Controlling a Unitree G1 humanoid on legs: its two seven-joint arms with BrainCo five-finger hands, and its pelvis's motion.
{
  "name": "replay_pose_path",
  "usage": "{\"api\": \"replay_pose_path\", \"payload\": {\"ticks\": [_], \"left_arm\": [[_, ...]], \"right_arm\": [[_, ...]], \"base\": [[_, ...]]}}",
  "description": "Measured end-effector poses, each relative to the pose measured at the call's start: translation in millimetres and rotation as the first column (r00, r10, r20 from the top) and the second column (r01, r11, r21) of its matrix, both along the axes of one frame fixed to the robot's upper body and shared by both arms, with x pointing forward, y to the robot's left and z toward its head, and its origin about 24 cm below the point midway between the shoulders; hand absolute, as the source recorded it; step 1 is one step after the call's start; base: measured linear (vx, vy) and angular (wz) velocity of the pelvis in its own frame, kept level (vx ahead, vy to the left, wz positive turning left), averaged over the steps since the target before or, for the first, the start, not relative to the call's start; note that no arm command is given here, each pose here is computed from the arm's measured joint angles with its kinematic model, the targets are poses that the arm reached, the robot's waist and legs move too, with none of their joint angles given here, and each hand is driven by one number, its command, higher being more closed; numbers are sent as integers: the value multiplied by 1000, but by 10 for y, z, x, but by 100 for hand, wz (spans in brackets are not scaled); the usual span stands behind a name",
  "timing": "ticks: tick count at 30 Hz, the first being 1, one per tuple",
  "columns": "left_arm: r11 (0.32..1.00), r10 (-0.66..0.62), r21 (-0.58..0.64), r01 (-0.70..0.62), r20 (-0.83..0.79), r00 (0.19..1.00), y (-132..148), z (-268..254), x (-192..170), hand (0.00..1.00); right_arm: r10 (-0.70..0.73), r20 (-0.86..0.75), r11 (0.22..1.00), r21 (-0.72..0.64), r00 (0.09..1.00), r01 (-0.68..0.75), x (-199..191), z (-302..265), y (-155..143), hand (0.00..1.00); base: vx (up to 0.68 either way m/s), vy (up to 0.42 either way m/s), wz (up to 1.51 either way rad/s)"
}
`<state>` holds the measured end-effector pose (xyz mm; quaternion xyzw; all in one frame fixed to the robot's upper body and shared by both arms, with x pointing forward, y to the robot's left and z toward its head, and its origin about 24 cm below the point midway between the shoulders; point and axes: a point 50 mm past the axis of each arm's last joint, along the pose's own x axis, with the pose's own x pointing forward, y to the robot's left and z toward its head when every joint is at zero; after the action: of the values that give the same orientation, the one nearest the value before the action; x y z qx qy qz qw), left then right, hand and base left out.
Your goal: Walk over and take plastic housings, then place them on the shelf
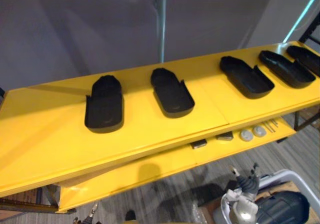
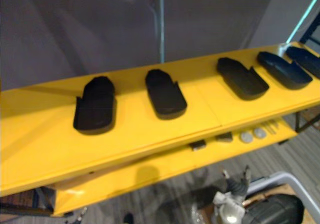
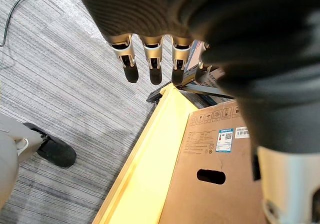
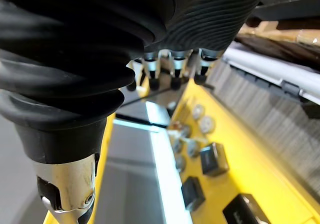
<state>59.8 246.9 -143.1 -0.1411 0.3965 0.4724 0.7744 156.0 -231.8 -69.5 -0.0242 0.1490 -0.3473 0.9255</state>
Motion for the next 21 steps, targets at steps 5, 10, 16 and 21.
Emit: {"api": "replay_pose_path", "payload": {"ticks": [5,10,16,21], "left_arm": [[1000,-1,-2,1,2,1000,2,0,3,0],[997,-52,-49,53,23,998,-1,-9,69,0],[944,-318,-58,324,87,944,-102,41,462,0],[817,-570,-37,576,105,815,-233,102,719,0]], "right_arm": [[2,5,1000,3,1000,-2,9,7,-10,0],[77,93,993,86,993,-85,188,111,-50,0],[179,235,974,94,955,-206,474,386,-201,0],[177,308,980,32,935,-196,498,613,-241,0]], "base": [[6,1,-4],[27,2,-16],[33,1,-3],[-14,27,-37]]}}
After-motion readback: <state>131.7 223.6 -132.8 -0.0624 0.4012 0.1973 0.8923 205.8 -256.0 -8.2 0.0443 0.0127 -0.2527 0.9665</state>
